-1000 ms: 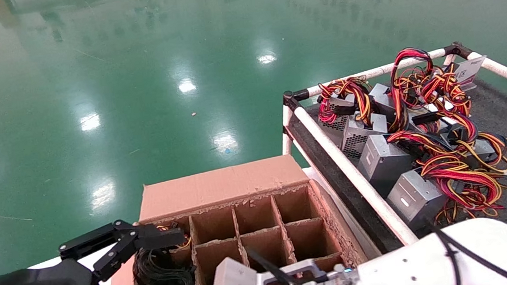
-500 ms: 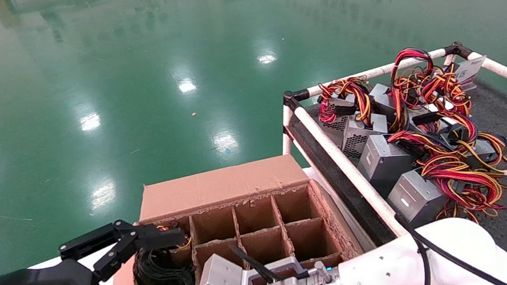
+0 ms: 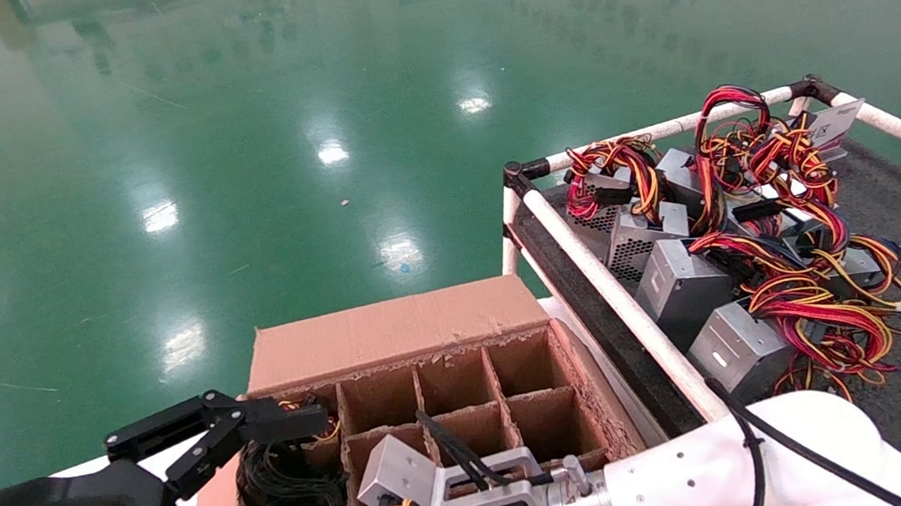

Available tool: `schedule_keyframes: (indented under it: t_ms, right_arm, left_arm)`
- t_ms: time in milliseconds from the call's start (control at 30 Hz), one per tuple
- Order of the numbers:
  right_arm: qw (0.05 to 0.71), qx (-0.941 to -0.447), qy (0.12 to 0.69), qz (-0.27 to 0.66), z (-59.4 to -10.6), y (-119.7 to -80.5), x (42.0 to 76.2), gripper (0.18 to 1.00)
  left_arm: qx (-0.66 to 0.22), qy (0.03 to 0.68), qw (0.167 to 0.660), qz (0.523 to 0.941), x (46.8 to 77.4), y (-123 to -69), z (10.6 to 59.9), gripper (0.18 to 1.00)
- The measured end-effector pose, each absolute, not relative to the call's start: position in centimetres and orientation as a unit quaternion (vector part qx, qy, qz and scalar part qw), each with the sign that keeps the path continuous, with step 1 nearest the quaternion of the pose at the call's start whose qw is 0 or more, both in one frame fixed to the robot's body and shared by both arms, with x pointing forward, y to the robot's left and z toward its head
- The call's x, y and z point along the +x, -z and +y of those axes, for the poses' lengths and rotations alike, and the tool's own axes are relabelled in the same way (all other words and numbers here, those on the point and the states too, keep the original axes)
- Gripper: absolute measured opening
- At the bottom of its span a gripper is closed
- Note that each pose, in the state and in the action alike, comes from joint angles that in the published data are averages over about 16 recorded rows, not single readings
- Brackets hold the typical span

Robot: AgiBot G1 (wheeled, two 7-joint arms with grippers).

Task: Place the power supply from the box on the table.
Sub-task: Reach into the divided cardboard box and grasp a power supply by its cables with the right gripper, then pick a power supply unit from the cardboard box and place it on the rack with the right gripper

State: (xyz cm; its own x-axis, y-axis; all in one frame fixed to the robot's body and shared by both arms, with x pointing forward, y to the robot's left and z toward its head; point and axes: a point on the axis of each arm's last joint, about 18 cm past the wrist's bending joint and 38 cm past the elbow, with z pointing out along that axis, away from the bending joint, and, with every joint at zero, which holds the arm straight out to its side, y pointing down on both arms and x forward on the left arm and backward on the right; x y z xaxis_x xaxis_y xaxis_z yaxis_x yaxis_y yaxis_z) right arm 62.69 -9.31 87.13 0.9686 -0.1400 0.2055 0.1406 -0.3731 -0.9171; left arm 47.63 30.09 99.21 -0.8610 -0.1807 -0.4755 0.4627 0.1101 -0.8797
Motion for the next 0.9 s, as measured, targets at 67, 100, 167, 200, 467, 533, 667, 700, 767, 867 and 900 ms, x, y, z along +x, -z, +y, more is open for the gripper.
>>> schedule_keyframes:
  t_ms: [67, 100, 167, 200, 467, 533, 667, 700, 767, 867, 900]
  right_arm:
    - [0.563, -0.818, 0.121, 0.005, -9.3, -87.1, 62.7, 0.361]
    - [0.565, -0.817, 0.118, 0.008, -9.3, -87.1, 62.7, 0.348]
    - [0.570, -0.814, 0.112, 0.013, -9.4, -87.3, 62.7, 0.320]
    - [0.573, -0.812, 0.108, 0.015, -9.4, -87.4, 62.7, 0.305]
    - [0.605, -0.791, 0.082, 0.034, -9.7, -89.0, 62.4, 0.251]
    - [0.614, -0.785, 0.077, 0.037, -9.8, -89.6, 62.4, 0.248]
    - [0.631, -0.771, 0.072, 0.041, -10.2, -91.0, 62.3, 0.244]
    - [0.635, -0.768, 0.071, 0.043, -10.3, -91.4, 62.2, 0.243]
    - [0.643, -0.761, 0.070, 0.044, -10.6, -92.2, 62.2, 0.243]
    - [0.655, -0.751, 0.069, 0.045, -11.0, -93.5, 62.0, 0.243]
    - [0.660, -0.747, 0.069, 0.045, -11.2, -94.0, 61.9, 0.243]
  left_arm:
    - [0.100, 0.659, 0.244, 0.704, 47.6, -99.2, 30.1, 1.000]
    - [0.100, 0.659, 0.244, 0.704, 47.6, -99.2, 30.1, 1.000]
    - [0.100, 0.659, 0.244, 0.704, 47.6, -99.2, 30.1, 1.000]
    - [0.100, 0.659, 0.244, 0.704, 47.6, -99.2, 30.1, 1.000]
    - [0.100, 0.659, 0.244, 0.704, 47.6, -99.2, 30.1, 1.000]
    - [0.100, 0.659, 0.244, 0.704, 47.6, -99.2, 30.1, 1.000]
    - [0.100, 0.659, 0.244, 0.704, 47.6, -99.2, 30.1, 1.000]
    - [0.100, 0.659, 0.244, 0.704, 47.6, -99.2, 30.1, 1.000]
    - [0.100, 0.659, 0.244, 0.704, 47.6, -99.2, 30.1, 1.000]
    - [0.100, 0.659, 0.244, 0.704, 47.6, -99.2, 30.1, 1.000]
    - [0.100, 0.659, 0.244, 0.704, 47.6, -99.2, 30.1, 1.000]
